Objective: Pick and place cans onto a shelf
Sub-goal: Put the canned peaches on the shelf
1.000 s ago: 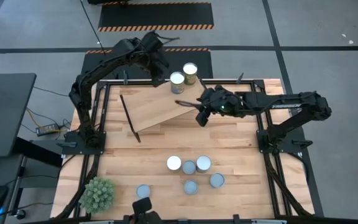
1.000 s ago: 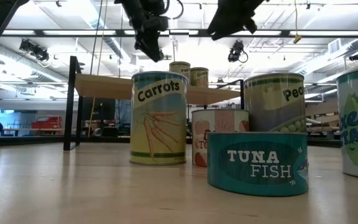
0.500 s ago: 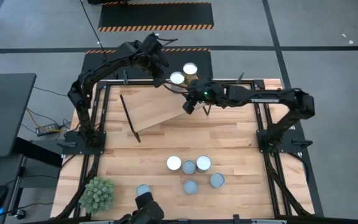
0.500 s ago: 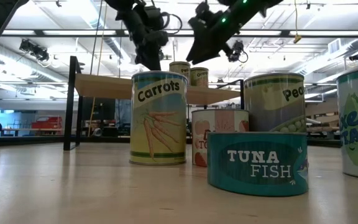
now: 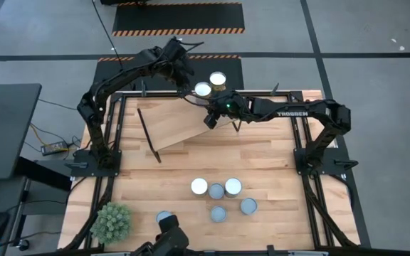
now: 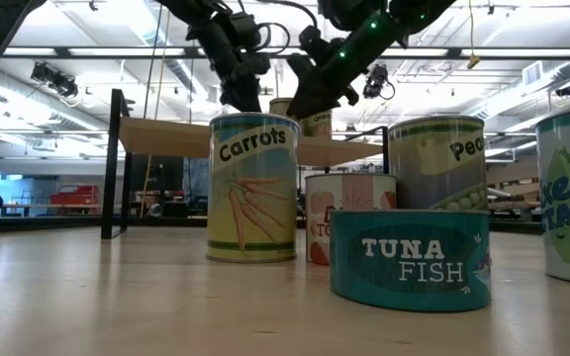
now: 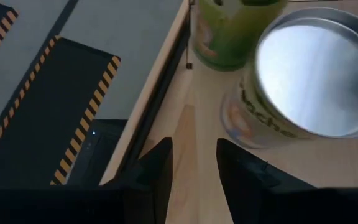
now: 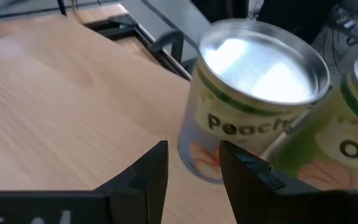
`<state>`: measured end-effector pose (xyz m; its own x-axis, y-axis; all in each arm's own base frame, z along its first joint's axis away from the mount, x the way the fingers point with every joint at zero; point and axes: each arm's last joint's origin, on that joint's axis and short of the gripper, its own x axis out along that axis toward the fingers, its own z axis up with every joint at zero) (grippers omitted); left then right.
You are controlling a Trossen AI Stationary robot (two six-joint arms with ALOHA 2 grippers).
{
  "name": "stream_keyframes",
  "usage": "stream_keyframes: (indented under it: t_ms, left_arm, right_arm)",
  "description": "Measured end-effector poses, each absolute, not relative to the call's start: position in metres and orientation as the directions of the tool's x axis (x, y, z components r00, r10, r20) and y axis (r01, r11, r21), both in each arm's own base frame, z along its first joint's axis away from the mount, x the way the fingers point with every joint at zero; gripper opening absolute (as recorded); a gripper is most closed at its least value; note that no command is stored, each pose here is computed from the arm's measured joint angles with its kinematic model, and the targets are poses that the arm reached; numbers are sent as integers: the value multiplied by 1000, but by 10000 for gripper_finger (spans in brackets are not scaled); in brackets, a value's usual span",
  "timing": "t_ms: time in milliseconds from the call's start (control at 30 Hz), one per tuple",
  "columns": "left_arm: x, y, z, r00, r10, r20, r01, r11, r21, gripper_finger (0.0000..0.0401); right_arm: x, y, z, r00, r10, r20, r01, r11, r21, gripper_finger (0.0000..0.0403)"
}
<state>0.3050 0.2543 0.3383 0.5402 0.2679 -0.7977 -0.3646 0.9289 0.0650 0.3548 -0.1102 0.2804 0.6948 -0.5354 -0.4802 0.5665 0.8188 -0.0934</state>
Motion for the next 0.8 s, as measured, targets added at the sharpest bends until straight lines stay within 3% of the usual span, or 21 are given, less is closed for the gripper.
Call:
stream_keyframes:
  t_ms: [800]
  left_arm:
    - [316, 263, 351, 642, 369, -672, -370, 917, 151, 130]
  right_arm:
    - [355, -130, 287, 762, -507, -404, 537, 843, -45, 151]
